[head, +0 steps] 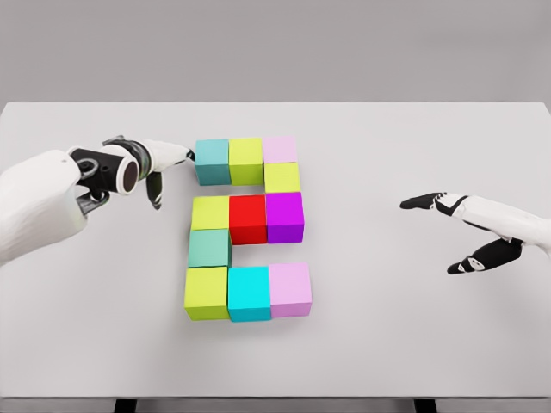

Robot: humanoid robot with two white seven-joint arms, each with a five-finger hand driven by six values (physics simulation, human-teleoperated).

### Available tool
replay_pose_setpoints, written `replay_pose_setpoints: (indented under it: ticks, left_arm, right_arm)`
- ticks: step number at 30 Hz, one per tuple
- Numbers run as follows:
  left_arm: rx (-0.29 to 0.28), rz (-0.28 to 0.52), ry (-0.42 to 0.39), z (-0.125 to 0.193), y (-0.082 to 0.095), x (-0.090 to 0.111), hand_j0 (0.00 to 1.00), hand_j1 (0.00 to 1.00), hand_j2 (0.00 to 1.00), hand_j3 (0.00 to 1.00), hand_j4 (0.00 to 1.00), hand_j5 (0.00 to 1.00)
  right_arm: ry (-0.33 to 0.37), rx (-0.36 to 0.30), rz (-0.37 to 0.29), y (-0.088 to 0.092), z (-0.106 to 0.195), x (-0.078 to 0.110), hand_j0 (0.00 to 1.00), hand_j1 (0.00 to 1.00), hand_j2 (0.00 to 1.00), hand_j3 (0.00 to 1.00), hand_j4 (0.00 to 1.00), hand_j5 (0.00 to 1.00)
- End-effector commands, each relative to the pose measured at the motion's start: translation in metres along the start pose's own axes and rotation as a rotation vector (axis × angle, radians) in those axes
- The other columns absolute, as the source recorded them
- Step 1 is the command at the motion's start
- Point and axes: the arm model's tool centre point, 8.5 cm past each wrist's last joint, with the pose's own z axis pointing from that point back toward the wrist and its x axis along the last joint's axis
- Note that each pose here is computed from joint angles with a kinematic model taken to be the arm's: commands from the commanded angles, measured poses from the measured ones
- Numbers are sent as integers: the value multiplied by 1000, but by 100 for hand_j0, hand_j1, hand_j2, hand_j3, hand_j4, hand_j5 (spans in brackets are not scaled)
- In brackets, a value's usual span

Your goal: Assemble the squares on the desktop into the number 2

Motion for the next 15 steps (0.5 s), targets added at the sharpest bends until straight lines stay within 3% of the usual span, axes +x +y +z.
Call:
replay_pose_setpoints:
  ticks: [1,6,8,9,10,11,12,13,14,15]
  left_arm:
    - [7,0,10,2,2,-6,100,100,100,100,100,100]
    - [61,37,61,32,14,-53,100,100,100,100,100,100]
    - [117,5,-13,52,31,-68,100,100,100,100,100,100]
    - [187,-63,-159,80,50,-73,100,100,100,100,100,100]
    - [199,-96,-281,94,55,-75,100,100,100,100,100,100]
    - [223,-130,-461,115,59,-78,100,100,100,100,100,100]
    - [262,-165,-636,135,58,-78,100,100,100,100,100,100]
    - [287,-180,-716,144,57,-78,100,100,100,100,100,100]
    - [363,-182,-894,162,49,-84,100,100,100,100,100,100]
    - [402,-124,-939,167,45,-92,100,100,100,100,100,100]
  right_arm:
    - [-1,-4,-5,-1,1,0,100,100,100,100,100,100]
    - [-1,-4,-5,-1,1,0,100,100,100,100,100,100]
    - [-1,-3,-6,-1,0,0,100,100,100,100,100,100]
    - [-1,-4,-5,-1,1,0,100,100,100,100,100,100]
    - [-2,-5,-6,-1,0,0,100,100,100,100,100,100]
    - [-1,-4,-5,-1,1,0,100,100,100,100,100,100]
    - [-1,-4,-5,-1,1,0,100,100,100,100,100,100]
    - [-2,-5,-6,-1,0,0,100,100,100,100,100,100]
    - [-1,-3,-6,-1,0,0,100,100,100,100,100,100]
    - [-1,-4,-5,-1,1,0,100,100,100,100,100,100]
